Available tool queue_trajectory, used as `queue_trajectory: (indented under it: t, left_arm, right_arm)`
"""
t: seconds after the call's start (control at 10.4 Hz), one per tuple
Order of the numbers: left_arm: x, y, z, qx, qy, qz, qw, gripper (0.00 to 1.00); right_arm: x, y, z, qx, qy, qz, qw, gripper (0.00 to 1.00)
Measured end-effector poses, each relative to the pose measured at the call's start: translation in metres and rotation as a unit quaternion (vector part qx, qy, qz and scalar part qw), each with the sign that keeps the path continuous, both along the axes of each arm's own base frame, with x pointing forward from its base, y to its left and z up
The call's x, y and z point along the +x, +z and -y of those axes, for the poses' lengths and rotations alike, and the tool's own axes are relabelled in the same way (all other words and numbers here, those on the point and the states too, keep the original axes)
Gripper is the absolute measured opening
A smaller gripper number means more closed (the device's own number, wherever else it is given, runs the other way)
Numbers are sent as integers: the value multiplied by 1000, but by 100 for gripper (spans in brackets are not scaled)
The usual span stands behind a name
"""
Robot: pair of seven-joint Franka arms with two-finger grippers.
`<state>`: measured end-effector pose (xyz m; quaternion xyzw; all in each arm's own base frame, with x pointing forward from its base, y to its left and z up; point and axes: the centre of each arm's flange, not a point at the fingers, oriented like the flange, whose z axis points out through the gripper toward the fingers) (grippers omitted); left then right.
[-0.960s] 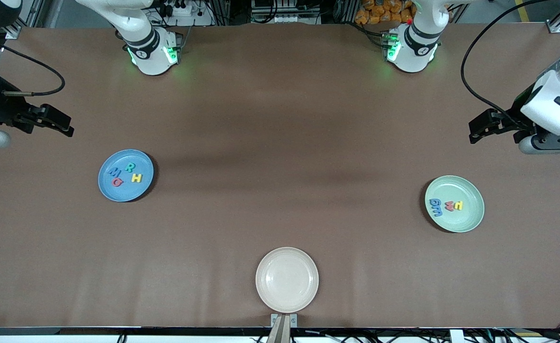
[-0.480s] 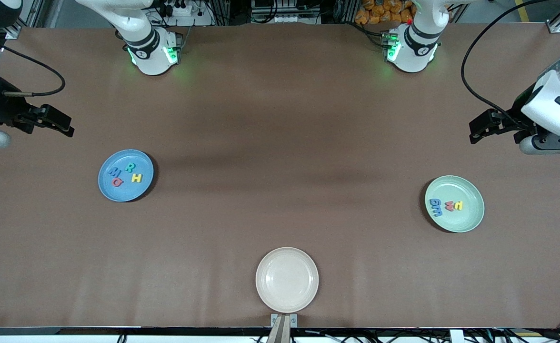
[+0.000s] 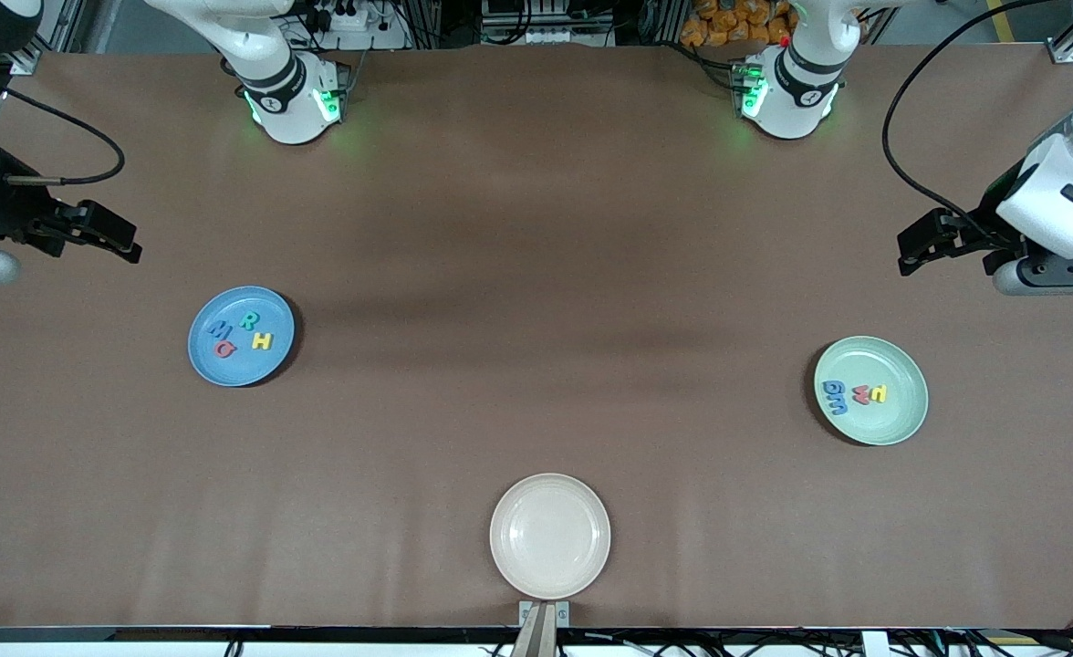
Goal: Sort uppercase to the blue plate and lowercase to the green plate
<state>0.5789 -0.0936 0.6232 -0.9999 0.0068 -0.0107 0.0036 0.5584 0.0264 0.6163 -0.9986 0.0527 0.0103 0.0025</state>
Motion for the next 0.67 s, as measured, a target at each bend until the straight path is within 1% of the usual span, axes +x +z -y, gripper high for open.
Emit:
queue_trajectory:
  t: [0.67]
  left_arm:
    - [0, 0, 3, 0, -2, 1, 1000, 100]
  right_arm:
    - [1, 1, 0, 0, 0, 3, 1000, 100]
